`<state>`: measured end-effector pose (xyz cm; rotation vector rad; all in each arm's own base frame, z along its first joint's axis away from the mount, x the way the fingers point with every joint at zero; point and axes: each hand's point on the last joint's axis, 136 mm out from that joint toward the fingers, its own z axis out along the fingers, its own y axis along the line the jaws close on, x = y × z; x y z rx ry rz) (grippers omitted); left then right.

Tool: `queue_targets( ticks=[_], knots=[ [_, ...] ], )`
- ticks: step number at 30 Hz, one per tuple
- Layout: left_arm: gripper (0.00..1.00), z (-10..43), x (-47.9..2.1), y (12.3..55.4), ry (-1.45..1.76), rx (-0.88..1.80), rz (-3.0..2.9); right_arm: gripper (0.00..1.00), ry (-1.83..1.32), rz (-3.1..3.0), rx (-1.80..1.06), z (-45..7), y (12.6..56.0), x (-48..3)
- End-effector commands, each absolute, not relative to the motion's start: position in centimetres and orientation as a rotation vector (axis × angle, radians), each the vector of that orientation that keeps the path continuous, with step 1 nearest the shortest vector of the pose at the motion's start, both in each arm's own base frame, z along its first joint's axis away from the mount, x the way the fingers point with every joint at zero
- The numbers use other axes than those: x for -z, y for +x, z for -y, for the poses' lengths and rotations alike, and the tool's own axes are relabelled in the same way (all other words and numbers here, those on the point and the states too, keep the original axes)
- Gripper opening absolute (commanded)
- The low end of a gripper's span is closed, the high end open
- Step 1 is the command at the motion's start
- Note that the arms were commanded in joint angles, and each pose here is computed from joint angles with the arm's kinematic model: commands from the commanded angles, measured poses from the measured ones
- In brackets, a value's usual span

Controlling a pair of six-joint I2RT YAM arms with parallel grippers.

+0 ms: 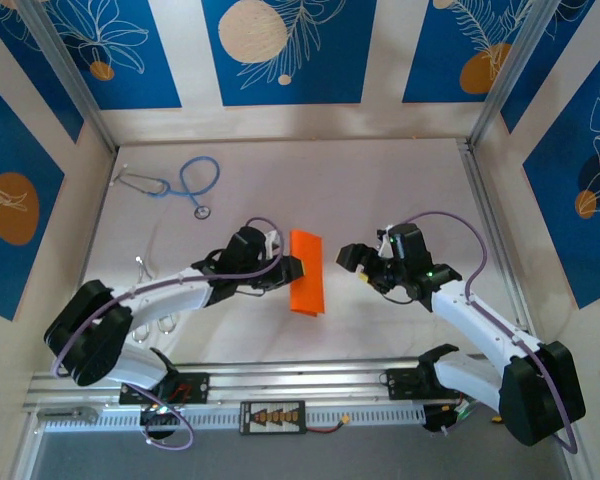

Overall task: Fold a paper plane with a square sheet of paper (pick it up from the middle)
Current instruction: First fold the square sheet of paper in half at the center of the table.

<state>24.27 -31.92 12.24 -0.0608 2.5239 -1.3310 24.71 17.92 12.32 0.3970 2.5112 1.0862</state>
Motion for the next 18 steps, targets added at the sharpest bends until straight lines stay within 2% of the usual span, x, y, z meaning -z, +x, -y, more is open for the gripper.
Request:
queue_targets(
  ticks=[1, 10, 18],
  knots=[
    [0.29, 33.4, -12.4, 24.2, -0.058, 1.489, -2.499, 0.89, 0.381, -2.486, -1.194, -18.8, 24.4, -12.9],
    [0.31, 30.3, -5.6, 23.9, -0.167, 1.162, -2.706, 0.88, 0.293, -2.516, -1.261, -19.9, 23.8, -12.2],
    [0.36, 27.8, -3.2, 23.2, -0.180, 0.923, -2.823, 0.86, 0.288, -2.515, -1.300, -20.4, 23.8, -11.3]
  ],
)
